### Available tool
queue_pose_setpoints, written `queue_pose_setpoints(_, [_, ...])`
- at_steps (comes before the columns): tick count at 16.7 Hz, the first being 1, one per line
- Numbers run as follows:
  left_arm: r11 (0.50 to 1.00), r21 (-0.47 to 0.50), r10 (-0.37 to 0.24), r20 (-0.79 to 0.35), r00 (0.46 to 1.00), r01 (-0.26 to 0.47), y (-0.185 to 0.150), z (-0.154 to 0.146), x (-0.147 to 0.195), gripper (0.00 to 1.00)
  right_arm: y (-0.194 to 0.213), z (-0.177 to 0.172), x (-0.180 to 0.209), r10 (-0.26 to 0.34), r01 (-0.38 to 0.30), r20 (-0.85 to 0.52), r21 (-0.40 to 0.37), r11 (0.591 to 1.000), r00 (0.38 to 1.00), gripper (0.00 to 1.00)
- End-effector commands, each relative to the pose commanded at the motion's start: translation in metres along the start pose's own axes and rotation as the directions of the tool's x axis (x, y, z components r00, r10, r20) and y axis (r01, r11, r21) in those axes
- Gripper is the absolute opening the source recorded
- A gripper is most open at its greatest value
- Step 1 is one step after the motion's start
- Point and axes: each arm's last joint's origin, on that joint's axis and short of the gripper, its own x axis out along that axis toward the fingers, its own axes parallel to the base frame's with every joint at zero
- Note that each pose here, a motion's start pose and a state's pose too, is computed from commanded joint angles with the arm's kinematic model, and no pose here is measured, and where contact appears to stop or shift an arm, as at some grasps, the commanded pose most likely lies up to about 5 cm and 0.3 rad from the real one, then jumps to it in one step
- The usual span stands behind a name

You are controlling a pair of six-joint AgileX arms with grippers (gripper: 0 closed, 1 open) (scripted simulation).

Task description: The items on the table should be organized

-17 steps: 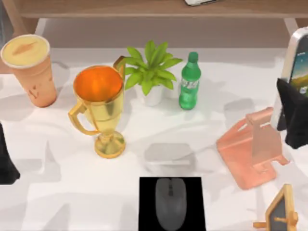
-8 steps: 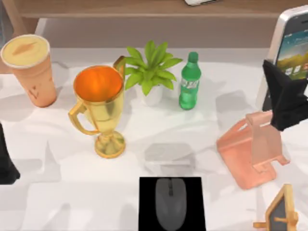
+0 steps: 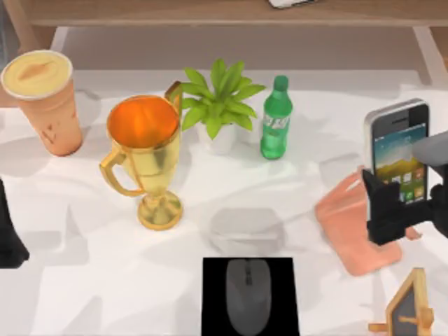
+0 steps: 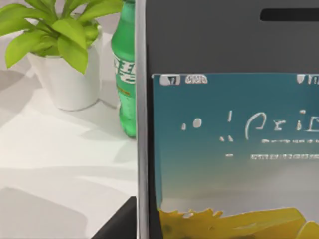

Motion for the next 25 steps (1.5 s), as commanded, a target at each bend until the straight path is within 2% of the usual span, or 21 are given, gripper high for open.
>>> queue_pose_setpoints(2, [1.0, 0.0, 0.0, 0.0, 1.0, 0.0, 0.0, 0.0, 0.0, 1.0, 0.0, 0.0, 0.0, 0.0, 0.0, 0.0, 0.0, 1.0, 1.0, 0.0])
queue_pose_setpoints(15, [1.0, 0.0, 0.0, 0.0, 1.0, 0.0, 0.0, 0.0, 0.0, 1.0, 0.0, 0.0, 0.0, 0.0, 0.0, 0.0, 0.0, 1.0, 1.0, 0.98])
queue_pose_setpoints(25, [1.0, 0.0, 0.0, 0.0, 1.0, 0.0, 0.0, 0.0, 0.0, 1.0, 0.0005, -0.0006, -0.0007, 0.0, 0.0, -0.001, 0.0, 1.0, 1.0, 1.0])
